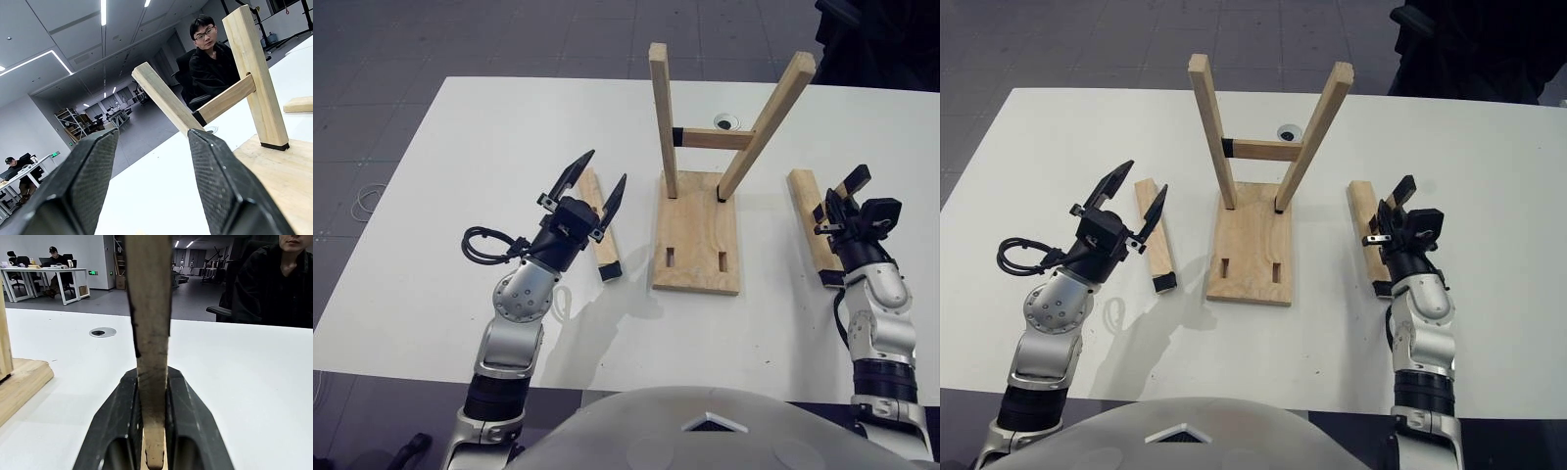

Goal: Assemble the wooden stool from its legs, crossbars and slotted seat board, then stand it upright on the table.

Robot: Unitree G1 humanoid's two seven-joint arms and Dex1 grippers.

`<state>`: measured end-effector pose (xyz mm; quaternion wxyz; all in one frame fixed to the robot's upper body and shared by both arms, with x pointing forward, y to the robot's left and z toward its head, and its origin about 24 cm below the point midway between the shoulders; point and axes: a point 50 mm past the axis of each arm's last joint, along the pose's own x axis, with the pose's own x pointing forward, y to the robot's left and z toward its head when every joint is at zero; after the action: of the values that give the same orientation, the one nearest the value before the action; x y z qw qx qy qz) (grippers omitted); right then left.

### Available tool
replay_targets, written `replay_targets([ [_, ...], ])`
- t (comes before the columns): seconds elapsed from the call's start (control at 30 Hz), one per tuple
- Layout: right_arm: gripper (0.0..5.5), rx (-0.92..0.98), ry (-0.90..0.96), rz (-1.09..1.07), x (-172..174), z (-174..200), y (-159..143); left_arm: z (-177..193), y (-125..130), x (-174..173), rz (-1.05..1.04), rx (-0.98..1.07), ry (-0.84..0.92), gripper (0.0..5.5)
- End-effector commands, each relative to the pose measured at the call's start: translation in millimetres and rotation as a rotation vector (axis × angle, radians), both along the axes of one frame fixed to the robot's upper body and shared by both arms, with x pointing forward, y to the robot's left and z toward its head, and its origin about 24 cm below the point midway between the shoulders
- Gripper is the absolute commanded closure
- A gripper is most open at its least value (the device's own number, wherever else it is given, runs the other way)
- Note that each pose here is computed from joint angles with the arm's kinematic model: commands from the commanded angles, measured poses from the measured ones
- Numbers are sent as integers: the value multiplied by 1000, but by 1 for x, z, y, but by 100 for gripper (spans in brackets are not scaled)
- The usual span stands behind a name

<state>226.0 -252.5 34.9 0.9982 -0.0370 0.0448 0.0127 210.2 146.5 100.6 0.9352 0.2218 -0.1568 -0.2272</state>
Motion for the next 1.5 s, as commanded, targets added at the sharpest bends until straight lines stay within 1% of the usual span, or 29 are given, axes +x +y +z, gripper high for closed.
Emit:
replay_targets([
  [0.03,511,-11,155,-22,-18,-26,12,2,-2,3,-11,12,-13,290],
  [0.37,511,0,100,-37,-13,-14,18,1,-1,3,-4,13,-12,290],
  [0.57,511,-33,-31,-9,-1,13,25,1,0,3,0,15,-11,290],
  [0.73,511,-57,-71,-14,6,24,24,1,0,3,-1,17,-11,290],
  [0.77,473,-60,-73,-19,7,25,24,1,0,3,0,18,-11,290],
  [0.83,450,-74,-89,-11,7,28,26,1,0,3,1,19,-10,290],
  [0.97,379,-89,-85,-13,7,29,26,0,0,3,0,18,-9,290],
  [1.0,368,-86,-75,-10,7,28,26,0,0,3,1,19,-9,290],
  [1.1,368,-93,-71,-15,3,30,23,0,0,3,2,19,-11,290],
  [1.17,368,-101,-94,-2,-1,40,24,0,0,3,2,18,-11,290],
  [1.33,368,-85,-182,30,-6,82,30,-2,1,1,6,17,-7,290],
  [1.5,368,-43,-268,64,-2,123,42,-3,0,0,4,16,-2,290],
])
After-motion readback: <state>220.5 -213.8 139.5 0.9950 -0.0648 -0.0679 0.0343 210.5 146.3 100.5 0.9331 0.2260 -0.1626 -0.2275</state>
